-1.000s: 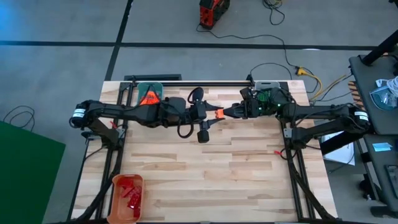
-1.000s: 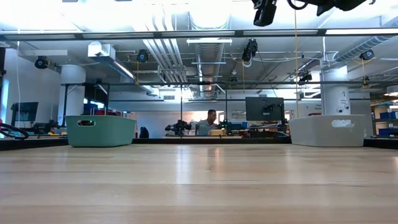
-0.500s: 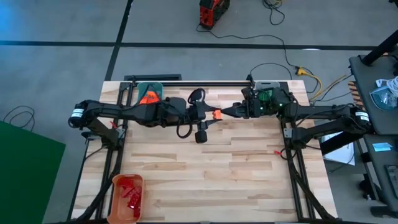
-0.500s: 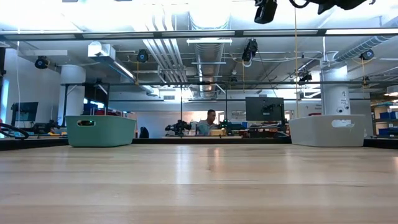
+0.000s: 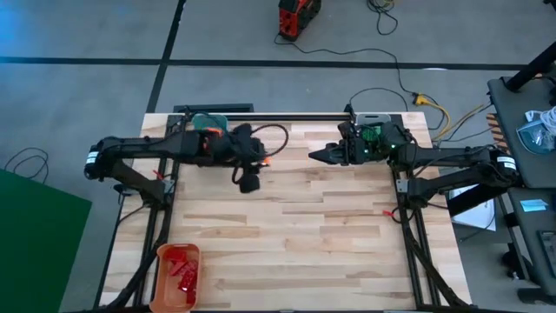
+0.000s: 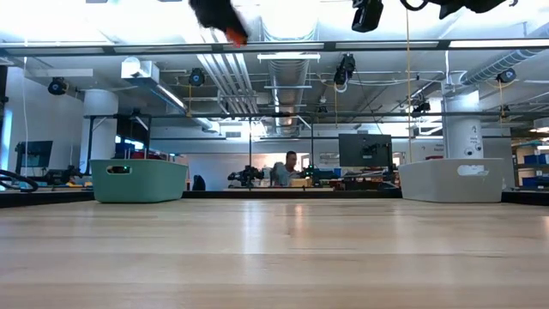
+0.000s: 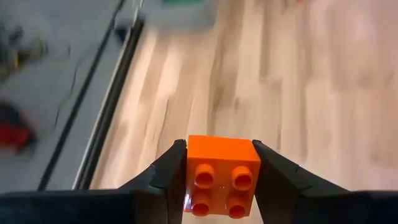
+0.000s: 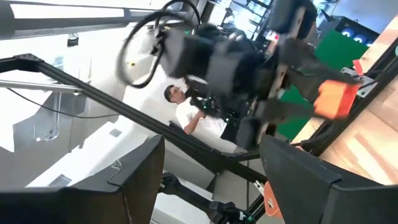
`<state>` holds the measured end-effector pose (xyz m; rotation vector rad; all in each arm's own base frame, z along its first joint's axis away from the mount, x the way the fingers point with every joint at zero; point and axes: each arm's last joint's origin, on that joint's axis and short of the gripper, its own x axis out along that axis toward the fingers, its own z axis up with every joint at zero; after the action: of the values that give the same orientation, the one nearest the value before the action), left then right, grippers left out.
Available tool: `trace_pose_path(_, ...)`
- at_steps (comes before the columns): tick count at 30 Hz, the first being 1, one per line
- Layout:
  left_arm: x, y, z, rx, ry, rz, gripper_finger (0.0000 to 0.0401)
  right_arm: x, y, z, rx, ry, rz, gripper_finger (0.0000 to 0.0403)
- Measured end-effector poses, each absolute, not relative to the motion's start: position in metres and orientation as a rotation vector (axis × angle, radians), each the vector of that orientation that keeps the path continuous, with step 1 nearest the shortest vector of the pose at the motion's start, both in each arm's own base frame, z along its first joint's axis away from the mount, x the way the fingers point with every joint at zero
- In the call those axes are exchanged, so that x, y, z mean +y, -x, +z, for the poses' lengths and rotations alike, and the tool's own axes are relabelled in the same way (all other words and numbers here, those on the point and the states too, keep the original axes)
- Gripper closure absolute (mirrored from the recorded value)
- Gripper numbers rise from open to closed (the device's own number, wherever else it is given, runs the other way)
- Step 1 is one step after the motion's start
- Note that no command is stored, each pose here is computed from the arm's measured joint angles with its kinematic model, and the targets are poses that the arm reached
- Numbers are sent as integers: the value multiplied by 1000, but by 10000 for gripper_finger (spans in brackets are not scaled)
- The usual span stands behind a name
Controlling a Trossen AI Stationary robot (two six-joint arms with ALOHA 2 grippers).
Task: Sort blocks
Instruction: Put the orange game piece into the blue bin
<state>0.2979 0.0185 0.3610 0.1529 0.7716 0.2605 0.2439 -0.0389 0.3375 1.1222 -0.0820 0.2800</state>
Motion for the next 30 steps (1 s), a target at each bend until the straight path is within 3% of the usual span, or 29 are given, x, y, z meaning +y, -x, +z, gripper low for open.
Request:
trace_pose_path(8,68,-261,343,1105,0,450,271,-39,-244,337,-81,-1122,280,145)
trace_pose_path(21,140,-201,288,1318,344,530,271,-37,-243,338,-78,-1120,295,155)
trace_pose_path(30,165,-166,251,1411,513,635,271,-37,-243,338,-77,-1121,295,151)
